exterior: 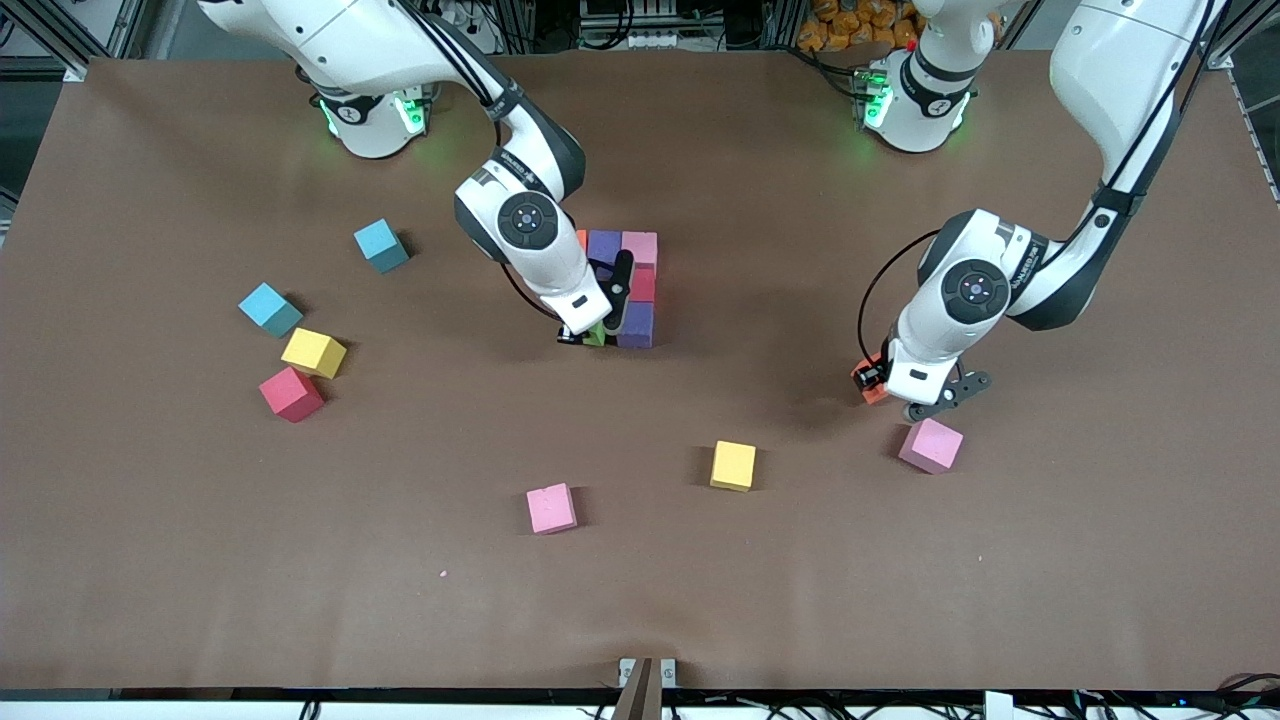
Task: Form number 2 with 11 blocks
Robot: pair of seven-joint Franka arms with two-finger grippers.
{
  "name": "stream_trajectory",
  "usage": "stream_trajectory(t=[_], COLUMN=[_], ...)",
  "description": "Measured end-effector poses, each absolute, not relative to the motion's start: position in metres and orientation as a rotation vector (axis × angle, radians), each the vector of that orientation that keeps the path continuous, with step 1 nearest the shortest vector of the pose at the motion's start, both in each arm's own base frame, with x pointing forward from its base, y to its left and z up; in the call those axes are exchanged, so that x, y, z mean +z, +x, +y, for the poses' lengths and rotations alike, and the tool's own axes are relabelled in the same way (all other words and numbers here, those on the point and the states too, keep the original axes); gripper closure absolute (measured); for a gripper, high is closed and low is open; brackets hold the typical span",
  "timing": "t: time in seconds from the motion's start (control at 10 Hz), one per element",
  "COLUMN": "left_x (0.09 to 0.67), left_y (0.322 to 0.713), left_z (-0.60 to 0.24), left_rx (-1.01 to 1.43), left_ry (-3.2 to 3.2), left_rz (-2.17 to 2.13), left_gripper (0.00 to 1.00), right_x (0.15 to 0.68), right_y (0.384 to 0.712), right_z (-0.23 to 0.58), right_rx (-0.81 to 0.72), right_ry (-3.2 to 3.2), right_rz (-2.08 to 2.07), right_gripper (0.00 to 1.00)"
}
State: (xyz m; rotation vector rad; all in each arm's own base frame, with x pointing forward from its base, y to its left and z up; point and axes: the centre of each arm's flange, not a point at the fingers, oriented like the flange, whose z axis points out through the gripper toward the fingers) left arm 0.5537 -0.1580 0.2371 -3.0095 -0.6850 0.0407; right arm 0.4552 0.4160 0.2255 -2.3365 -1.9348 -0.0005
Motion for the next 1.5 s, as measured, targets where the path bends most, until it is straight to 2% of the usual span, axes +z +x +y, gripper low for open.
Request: stream_trajectory(t=[1.5], left_x=[0.248], left_y=[0.564], left_z=[-0.156], left_rx=[0.057], left_ry=[-3.001], left_rz=[-0.763], left_gripper=[0.39], right_x=[0.208], right_y=[0.458], right_z=[0.431], right_rx=[-0.045], right_ry=[-2.335], right_rz=[-1.93], right_gripper=[0.46])
